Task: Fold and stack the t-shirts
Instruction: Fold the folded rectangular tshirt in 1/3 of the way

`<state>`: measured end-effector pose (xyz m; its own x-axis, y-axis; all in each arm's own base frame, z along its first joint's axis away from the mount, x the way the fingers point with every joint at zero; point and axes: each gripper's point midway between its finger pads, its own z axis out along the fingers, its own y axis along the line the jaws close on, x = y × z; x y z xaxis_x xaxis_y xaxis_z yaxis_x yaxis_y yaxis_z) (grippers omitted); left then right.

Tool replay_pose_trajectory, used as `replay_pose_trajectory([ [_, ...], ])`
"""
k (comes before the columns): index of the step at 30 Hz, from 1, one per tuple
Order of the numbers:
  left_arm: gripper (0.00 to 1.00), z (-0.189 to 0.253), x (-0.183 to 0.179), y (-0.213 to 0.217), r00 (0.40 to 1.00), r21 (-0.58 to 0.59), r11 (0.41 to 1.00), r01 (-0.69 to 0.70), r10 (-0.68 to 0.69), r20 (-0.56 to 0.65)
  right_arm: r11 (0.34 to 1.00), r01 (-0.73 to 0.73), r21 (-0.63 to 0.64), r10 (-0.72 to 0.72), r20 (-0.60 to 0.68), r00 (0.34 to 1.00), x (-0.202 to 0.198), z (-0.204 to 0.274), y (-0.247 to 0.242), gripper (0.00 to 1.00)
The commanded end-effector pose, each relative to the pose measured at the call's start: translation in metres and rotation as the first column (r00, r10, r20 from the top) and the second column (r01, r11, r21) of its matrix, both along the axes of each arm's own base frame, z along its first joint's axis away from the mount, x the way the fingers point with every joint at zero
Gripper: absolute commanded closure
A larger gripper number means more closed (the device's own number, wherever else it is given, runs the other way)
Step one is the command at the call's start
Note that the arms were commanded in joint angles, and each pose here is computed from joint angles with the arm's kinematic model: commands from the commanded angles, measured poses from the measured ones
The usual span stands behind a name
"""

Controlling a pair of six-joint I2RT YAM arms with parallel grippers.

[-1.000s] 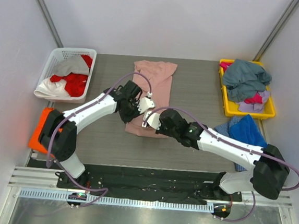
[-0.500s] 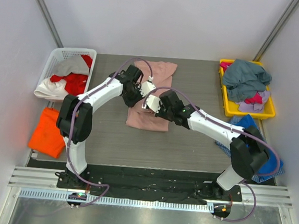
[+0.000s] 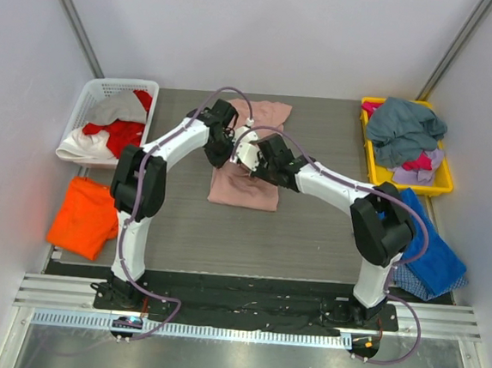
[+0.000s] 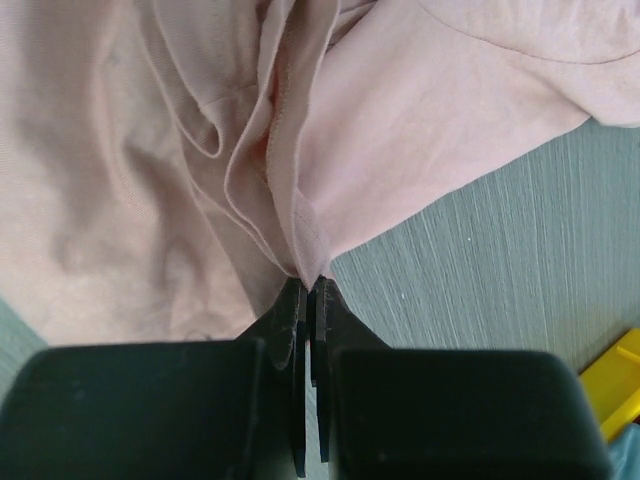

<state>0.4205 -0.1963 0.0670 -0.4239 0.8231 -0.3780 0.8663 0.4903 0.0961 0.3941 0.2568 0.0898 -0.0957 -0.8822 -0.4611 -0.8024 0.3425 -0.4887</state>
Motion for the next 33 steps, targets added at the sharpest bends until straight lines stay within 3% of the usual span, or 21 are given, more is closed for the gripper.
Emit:
replay_pose_trajectory([
  [1,1.0,0.009,0.007,-0.001,0.999,-0.013,1.0,0.015,-0.015,0.033,0.998,-0.002,0.059,-0.002,0.07,0.998,0.024,0.02,0.015,0.99],
  [5,1.0,0.003,0.013,-0.002,0.999,-0.005,1.0,0.002,-0.002,0.034,0.999,0.017,0.046,-0.021,0.081,0.996,0.035,0.016,0.015,0.98],
  [9,0.99,-0.001,0.022,0.001,0.998,0.015,1.0,-0.025,0.024,0.066,0.998,0.047,0.034,-0.05,0.098,0.994,0.047,0.014,0.006,0.88],
  [16,0.98,-0.005,0.041,0.008,0.987,0.046,0.994,-0.101,0.094,0.128,0.995,0.095,0.022,-0.097,0.133,0.986,0.071,0.017,-0.008,0.8],
  [20,0.91,0.001,0.055,0.01,0.973,0.045,0.989,-0.14,0.129,0.192,0.993,0.116,0.028,-0.119,0.15,0.982,0.082,0.022,-0.012,0.73],
  [23,0.79,0.007,0.064,0.009,0.96,0.026,0.985,-0.171,0.161,0.23,0.992,0.123,0.034,-0.127,0.153,0.98,0.086,0.022,-0.012,0.69],
  [26,0.77,0.014,0.075,0.009,0.942,0.006,0.978,-0.211,0.201,0.269,0.99,0.133,0.038,-0.137,0.156,0.978,0.09,0.022,-0.012,0.67],
  [29,0.69,0.026,0.085,0.009,0.917,-0.022,0.969,-0.245,0.239,0.32,0.988,0.141,0.054,-0.148,0.159,0.976,0.091,0.026,-0.01,0.67],
  [33,0.68,0.041,0.097,0.01,0.887,-0.041,0.958,-0.284,0.279,0.367,0.985,0.146,0.087,-0.158,0.144,0.977,0.085,0.031,-0.008,0.67],
])
